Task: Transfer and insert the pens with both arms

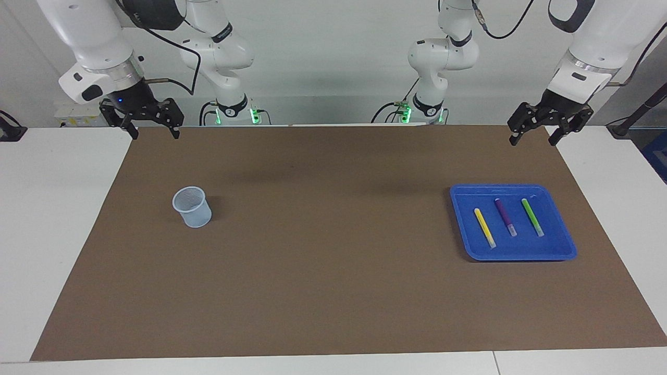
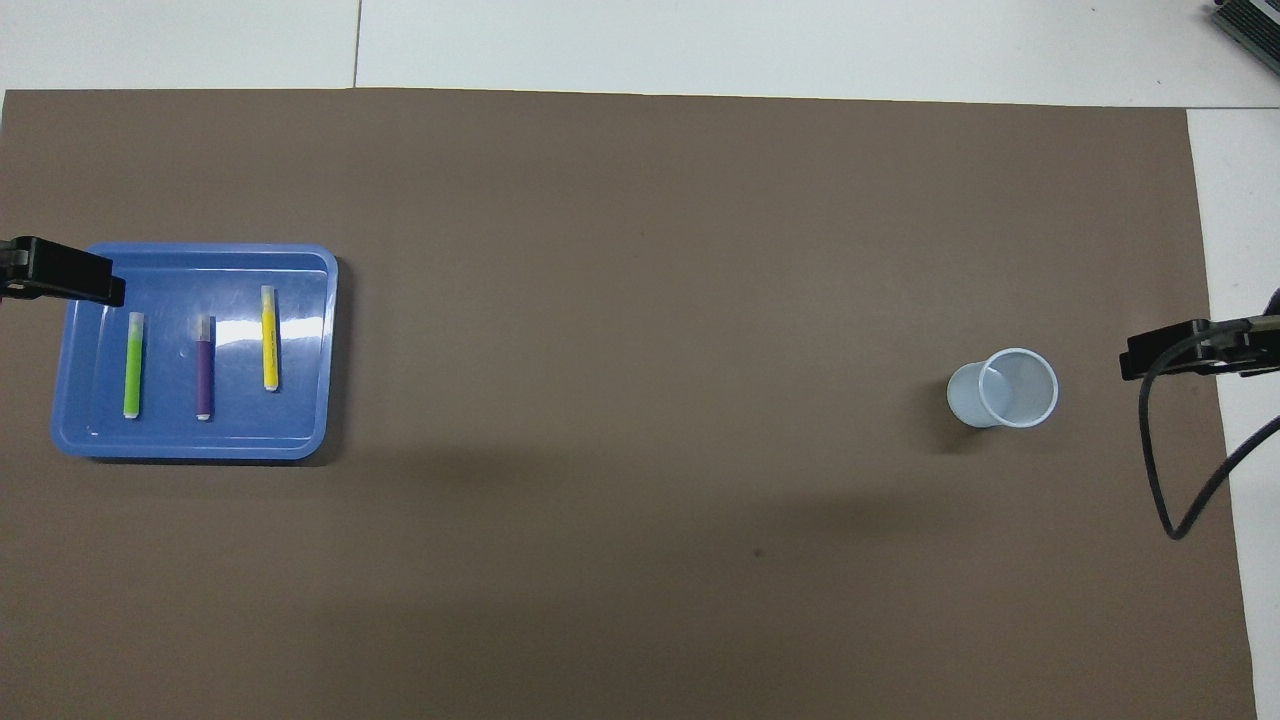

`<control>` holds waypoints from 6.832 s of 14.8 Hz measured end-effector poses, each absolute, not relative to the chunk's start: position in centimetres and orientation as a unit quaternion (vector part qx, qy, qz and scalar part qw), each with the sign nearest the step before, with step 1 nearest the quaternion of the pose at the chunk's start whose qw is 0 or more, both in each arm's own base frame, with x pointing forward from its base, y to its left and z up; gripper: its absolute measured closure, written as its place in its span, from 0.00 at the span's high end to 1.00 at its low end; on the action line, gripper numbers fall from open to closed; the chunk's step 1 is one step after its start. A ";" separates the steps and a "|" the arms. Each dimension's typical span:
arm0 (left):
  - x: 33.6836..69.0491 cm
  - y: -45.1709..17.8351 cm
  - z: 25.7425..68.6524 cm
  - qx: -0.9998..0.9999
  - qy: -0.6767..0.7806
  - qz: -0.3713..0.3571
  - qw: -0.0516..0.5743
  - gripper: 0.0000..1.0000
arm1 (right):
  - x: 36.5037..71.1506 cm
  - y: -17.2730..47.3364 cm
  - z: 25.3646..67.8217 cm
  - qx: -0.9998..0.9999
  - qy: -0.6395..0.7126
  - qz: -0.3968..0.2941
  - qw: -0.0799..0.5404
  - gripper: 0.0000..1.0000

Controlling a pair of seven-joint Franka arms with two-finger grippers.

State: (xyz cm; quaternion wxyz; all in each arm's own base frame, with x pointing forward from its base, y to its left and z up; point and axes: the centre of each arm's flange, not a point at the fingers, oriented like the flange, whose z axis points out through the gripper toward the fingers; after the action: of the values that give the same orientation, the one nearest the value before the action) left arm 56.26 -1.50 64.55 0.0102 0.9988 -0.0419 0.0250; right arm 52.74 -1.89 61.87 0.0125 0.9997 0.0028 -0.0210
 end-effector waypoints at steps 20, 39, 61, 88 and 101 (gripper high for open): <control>56.3 -1.7 64.1 1.000 -0.012 0.023 0.012 1.00 | 53.2 -2.2 60.1 1.000 0.000 -0.013 0.010 1.00; 55.9 0.7 56.8 0.998 -0.005 0.053 0.017 1.00 | 50.6 7.2 55.4 0.994 -0.062 -0.026 -0.084 1.00; 61.3 2.6 42.6 0.999 0.007 0.043 0.018 1.00 | 50.0 7.3 54.6 0.979 -0.158 -0.046 -0.122 1.00; 63.5 1.4 31.7 0.999 -0.008 0.017 0.038 0.89 | 49.6 8.5 53.7 0.957 -0.224 -0.078 -0.169 1.00; 63.5 1.4 31.1 0.999 -0.007 0.016 0.050 0.33 | 50.4 10.4 54.5 0.924 -0.294 -0.069 -0.237 1.00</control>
State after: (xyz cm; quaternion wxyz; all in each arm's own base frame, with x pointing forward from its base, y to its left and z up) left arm 63.52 1.45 31.12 0.0500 0.9986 -0.0069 0.0159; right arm 50.43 10.41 54.52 -0.2367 0.9236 -0.2936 -0.0686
